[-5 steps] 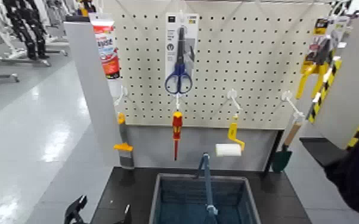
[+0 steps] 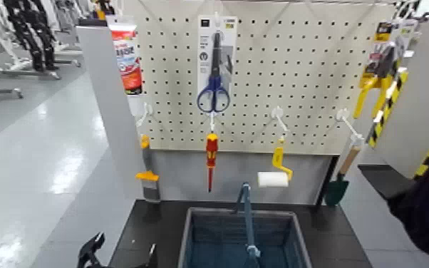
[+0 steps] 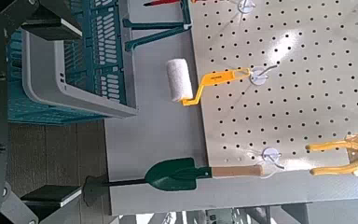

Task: Put the red glue tube into the crate.

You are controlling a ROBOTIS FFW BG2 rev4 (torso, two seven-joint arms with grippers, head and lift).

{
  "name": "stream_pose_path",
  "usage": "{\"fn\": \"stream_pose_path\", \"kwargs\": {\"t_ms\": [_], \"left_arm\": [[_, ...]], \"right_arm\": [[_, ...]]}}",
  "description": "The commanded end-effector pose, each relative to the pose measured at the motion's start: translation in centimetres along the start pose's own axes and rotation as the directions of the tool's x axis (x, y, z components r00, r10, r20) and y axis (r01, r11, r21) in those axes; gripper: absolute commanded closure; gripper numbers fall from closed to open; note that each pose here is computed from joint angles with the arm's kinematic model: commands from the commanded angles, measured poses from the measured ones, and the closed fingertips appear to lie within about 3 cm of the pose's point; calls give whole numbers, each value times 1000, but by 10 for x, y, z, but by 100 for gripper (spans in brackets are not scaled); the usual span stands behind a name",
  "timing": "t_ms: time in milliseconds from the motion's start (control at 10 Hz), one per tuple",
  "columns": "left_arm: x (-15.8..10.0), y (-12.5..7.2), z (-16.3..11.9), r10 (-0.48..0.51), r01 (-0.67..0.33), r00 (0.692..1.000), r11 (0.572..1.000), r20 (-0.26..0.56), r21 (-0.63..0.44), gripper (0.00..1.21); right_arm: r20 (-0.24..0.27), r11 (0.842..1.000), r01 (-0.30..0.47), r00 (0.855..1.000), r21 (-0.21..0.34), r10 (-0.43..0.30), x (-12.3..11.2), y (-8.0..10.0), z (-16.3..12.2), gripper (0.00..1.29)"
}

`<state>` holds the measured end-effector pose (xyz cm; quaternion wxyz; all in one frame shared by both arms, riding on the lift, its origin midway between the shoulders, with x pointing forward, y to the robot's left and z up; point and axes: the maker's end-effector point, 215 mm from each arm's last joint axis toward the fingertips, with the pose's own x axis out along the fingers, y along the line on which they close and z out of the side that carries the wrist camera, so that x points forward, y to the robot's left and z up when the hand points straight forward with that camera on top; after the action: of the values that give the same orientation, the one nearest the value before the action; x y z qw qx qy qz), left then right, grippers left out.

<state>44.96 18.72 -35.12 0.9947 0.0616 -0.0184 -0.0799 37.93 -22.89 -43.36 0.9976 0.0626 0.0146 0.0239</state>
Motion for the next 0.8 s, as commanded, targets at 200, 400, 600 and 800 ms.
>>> {"fn": "stream_pose_path", "kwargs": {"t_ms": [200,400,600,800], "left_arm": [[10,13,8,-1,1,1000,1000,4,12,11],[29,25,26,-9,9,1000,1000,-2,-13,13],[55,30,54,-85,85,996,996,-1,-29,13],[77,43,84,-139,139,990,989,-5,-51,11]], "right_arm": [[-7,1000,2,1000,4,-2,-1,1,-2,13],[-11,1000,1,1000,5,0,0,2,-3,13],[-14,1000,-1,1000,7,1,0,3,-4,13],[-15,1000,-3,1000,8,3,1,4,-4,13]]}}
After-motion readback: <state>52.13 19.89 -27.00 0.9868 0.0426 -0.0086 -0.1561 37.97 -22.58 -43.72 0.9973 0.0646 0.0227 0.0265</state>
